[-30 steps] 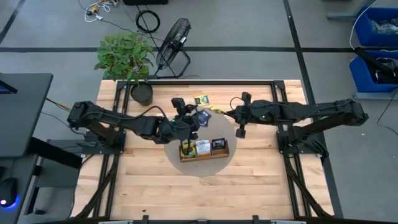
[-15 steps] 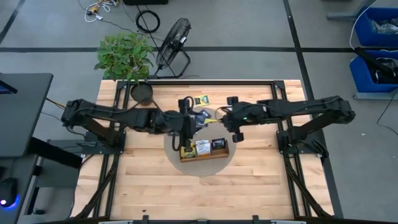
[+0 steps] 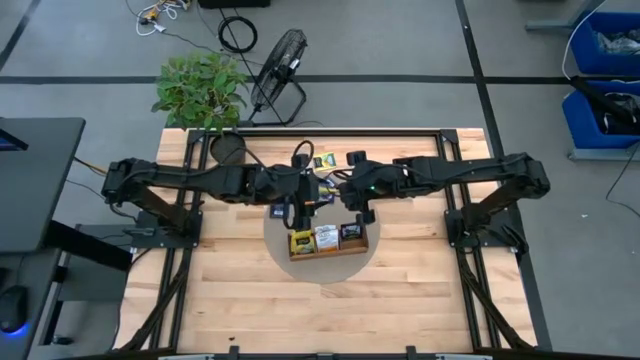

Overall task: Pick & Place Tea
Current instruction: Put the yellow tea bag into the left section of the wooden organizer

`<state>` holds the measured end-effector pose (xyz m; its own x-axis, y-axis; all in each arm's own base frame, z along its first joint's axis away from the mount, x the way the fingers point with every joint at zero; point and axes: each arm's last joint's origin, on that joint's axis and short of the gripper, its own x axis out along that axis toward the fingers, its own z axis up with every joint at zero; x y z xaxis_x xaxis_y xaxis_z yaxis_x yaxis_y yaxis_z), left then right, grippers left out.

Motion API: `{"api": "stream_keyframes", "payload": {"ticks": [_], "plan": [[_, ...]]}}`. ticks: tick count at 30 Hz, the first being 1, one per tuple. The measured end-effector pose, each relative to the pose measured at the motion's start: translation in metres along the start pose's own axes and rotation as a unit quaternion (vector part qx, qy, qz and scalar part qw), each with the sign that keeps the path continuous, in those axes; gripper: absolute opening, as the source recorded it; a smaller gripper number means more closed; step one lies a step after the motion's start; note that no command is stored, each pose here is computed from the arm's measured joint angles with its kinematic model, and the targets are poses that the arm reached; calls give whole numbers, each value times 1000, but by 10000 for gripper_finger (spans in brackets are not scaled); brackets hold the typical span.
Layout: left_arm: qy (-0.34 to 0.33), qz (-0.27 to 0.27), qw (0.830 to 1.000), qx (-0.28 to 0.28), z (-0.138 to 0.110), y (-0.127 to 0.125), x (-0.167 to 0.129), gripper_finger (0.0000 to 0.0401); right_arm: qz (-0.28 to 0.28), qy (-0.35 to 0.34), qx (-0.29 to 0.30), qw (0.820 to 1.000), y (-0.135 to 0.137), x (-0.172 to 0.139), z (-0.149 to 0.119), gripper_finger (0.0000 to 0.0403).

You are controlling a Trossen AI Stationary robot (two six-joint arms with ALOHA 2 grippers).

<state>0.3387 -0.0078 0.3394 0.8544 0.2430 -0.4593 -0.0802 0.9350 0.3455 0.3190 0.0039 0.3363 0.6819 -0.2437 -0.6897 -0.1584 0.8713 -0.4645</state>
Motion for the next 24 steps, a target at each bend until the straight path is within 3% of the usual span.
{"api": "stream_keyframes", "payload": {"ticks": [24], "plan": [[-6,-7,1000,15,-4,-4,22,49,0,-4,7,1000,0,0,1,0]]}}
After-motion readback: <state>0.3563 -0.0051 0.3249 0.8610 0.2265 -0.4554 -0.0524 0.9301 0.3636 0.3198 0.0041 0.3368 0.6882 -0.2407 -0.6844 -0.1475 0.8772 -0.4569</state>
